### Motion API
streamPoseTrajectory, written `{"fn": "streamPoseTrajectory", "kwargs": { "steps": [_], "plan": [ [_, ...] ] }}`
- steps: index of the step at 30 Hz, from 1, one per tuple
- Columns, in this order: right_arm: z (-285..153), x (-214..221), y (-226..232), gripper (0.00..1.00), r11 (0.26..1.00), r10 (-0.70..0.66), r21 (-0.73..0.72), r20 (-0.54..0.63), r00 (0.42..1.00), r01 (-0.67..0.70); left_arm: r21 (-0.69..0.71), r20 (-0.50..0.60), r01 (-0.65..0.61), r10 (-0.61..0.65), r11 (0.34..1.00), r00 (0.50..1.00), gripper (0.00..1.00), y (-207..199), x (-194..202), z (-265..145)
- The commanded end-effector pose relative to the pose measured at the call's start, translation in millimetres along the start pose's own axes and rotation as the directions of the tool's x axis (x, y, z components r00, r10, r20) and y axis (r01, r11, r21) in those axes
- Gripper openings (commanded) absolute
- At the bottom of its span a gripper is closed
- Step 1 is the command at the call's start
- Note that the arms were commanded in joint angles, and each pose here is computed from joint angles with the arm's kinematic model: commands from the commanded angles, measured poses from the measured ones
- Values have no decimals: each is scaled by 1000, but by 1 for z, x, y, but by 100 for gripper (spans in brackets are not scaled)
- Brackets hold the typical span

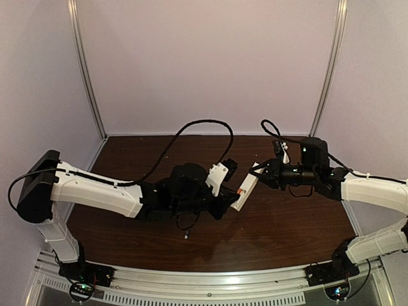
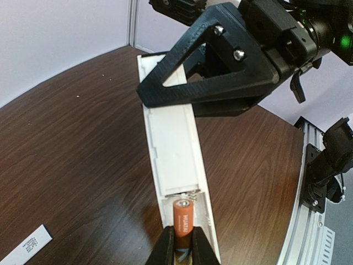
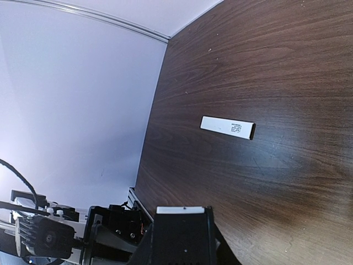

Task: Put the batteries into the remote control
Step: Place the battery in the battery compartment.

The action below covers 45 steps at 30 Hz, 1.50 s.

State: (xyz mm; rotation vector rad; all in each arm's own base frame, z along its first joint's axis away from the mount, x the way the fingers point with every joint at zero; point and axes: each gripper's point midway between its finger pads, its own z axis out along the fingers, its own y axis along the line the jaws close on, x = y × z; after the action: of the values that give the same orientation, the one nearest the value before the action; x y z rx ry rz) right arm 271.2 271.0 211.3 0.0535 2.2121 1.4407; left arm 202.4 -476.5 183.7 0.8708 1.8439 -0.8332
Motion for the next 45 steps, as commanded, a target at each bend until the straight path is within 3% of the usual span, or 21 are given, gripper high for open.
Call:
{"fn": "streamPoseTrajectory", "kwargs": {
  "steps": [1, 11, 17, 25, 34, 41, 45],
  "plan": [
    [-5, -11, 26, 0, 997, -36, -68, 18, 999, 37, -54, -37, -1, -1, 999, 999, 13, 13, 9, 9],
    [-5, -10, 28, 0, 996, -34, -80, 14, 999, 35, -92, -75, -13, 6, 996, 997, 14, 17, 14, 18],
    [-5, -11, 28, 0, 996, -35, -79, 16, 999, 36, -118, -98, -5, -7, 993, 995, 23, 22, 20, 20],
    [-5, -10, 25, 0, 997, -41, -65, 12, 999, 42, -126, -106, 8, -21, 992, 994, 26, 23, 22, 19],
    [-5, -4, 15, 0, 998, -58, -36, -2, 998, 57, -72, -85, 22, -28, 997, 996, 49, 14, 8, 8],
    [-5, 0, 12, 0, 997, -75, -38, -11, 997, 74, 9, -24, 37, -36, 999, 999, 54, 4, -13, -6],
    [-4, 2, 12, 0, 995, -90, -46, -21, 996, 89, 65, 20, -21, 20, 998, 1000, 55, -5, -27, -19]
  ]
}}
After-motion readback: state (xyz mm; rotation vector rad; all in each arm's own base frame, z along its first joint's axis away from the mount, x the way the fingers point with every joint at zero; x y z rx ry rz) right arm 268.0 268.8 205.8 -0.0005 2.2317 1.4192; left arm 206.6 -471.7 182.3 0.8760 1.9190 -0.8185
